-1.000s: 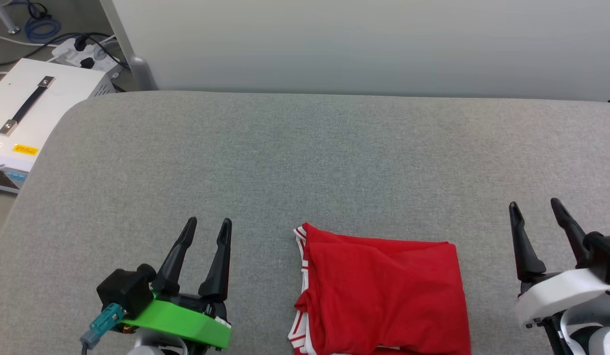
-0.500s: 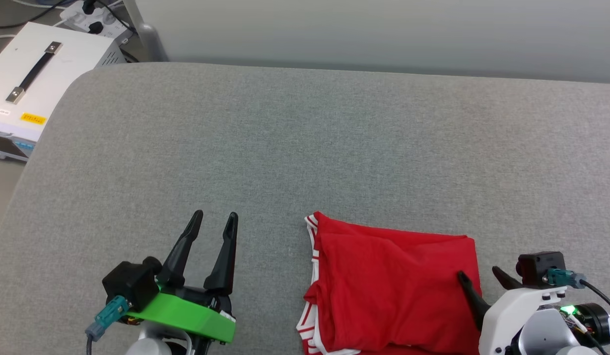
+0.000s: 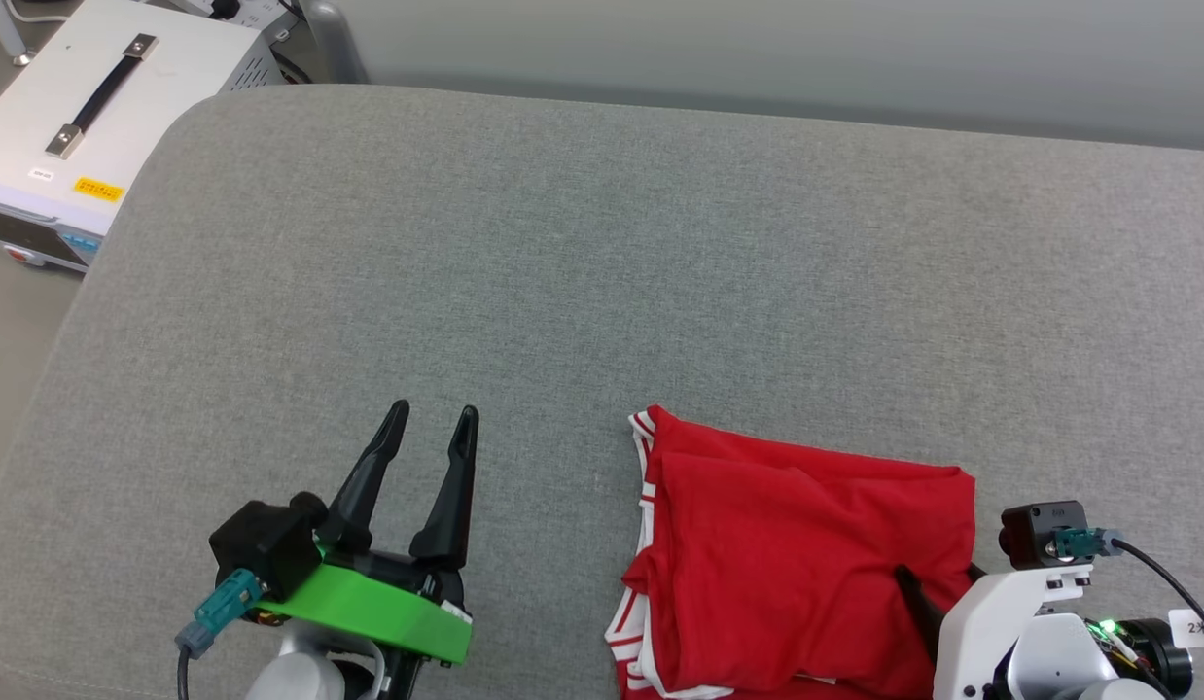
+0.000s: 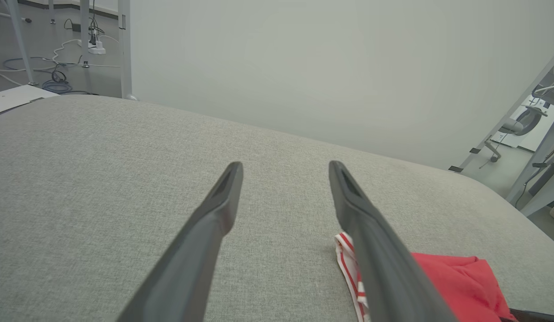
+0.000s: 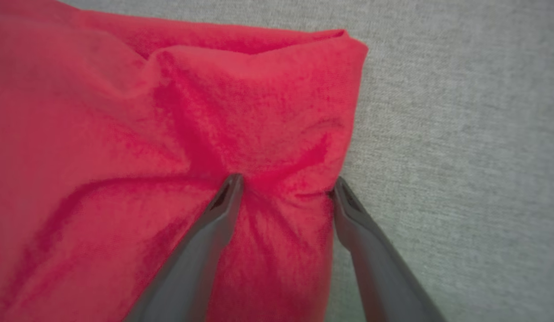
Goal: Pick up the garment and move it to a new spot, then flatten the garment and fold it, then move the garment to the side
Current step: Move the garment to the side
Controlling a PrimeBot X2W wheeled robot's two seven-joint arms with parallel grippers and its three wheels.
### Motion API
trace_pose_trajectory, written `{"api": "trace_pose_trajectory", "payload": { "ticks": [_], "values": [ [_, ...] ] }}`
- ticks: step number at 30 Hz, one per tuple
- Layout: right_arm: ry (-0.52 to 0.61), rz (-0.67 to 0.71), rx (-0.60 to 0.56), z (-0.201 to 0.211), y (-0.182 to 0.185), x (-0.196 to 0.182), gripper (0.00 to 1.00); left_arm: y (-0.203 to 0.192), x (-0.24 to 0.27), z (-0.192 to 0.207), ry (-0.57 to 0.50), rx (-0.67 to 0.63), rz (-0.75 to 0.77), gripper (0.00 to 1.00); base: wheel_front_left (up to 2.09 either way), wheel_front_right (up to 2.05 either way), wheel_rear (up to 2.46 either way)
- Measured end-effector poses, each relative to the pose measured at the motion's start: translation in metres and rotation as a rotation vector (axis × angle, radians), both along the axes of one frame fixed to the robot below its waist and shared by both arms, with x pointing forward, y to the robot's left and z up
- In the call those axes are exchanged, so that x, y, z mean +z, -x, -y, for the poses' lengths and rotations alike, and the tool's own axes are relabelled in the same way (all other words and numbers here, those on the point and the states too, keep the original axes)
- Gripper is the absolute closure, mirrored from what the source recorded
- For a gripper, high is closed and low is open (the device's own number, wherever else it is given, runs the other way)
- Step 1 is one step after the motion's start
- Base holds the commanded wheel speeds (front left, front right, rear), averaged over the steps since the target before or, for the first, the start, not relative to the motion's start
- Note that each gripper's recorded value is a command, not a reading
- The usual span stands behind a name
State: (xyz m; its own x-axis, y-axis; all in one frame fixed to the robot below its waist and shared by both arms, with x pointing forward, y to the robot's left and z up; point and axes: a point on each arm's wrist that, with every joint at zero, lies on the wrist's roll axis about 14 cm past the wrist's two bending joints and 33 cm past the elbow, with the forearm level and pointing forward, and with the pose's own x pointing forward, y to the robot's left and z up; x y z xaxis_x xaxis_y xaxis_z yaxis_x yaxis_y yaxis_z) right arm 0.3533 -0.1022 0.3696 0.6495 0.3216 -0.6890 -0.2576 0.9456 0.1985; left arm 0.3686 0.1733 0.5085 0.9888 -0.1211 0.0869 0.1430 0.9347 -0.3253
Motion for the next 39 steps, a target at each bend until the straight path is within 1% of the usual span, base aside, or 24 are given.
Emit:
{"api": "trace_pose_trajectory", "payload": {
  "ticks": [1, 2, 8, 14, 16, 21, 22, 23, 25, 32, 39],
  "values": [
    [0.000, -0.002, 0.003, -0.001, 0.000, 0.000, 0.89, 0.000, 0.000, 0.000, 0.000, 0.001, 0.000, 0.00, 0.00, 0.00, 0.00],
    [0.002, 0.000, 0.007, -0.001, 0.000, 0.000, 1.00, 0.000, 0.000, 0.000, -0.001, 0.000, 0.000, 0.00, 0.00, 0.00, 0.00],
    [0.026, 0.088, 0.020, 0.003, -0.007, 0.014, 1.00, 0.002, -0.001, 0.007, -0.011, -0.031, -0.002, 0.00, 0.00, 0.00, 0.00],
    [0.124, 0.210, 0.066, 0.021, -0.014, 0.035, 1.00, -0.001, 0.002, 0.025, -0.011, -0.093, 0.009, 0.00, 0.00, 0.00, 0.00],
    [0.179, 0.285, 0.089, 0.031, -0.022, 0.051, 1.00, -0.003, 0.003, 0.031, -0.014, -0.116, 0.014, 0.00, 0.00, 0.00, 0.00],
    [0.318, 0.408, 0.162, 0.048, -0.029, 0.080, 1.00, -0.011, 0.012, 0.054, -0.013, -0.192, 0.046, 0.00, 0.00, 0.00, 0.00],
    [0.370, 0.430, 0.185, 0.055, -0.031, 0.085, 1.00, -0.013, 0.012, 0.060, -0.013, -0.212, 0.051, 0.00, 0.00, 0.00, 0.00],
    [0.447, 0.455, 0.217, 0.065, -0.032, 0.091, 1.00, -0.015, 0.013, 0.067, -0.014, -0.234, 0.055, 0.00, 0.00, 0.00, 0.00],
    [0.537, 0.491, 0.226, 0.084, -0.036, 0.103, 1.00, -0.020, 0.015, 0.079, -0.015, -0.276, 0.067, 0.00, 0.00, 0.00, 0.00],
    [0.701, 0.489, 0.194, 0.141, -0.041, 0.119, 1.00, -0.044, 0.026, 0.124, -0.020, -0.429, 0.128, 0.00, 0.00, 0.00, 0.00],
    [0.854, 0.368, 0.131, 0.217, -0.041, 0.111, 1.00, -0.067, 0.018, 0.156, -0.030, -0.551, 0.138, 0.00, 0.00, 0.00, 0.00]
  ]
}}
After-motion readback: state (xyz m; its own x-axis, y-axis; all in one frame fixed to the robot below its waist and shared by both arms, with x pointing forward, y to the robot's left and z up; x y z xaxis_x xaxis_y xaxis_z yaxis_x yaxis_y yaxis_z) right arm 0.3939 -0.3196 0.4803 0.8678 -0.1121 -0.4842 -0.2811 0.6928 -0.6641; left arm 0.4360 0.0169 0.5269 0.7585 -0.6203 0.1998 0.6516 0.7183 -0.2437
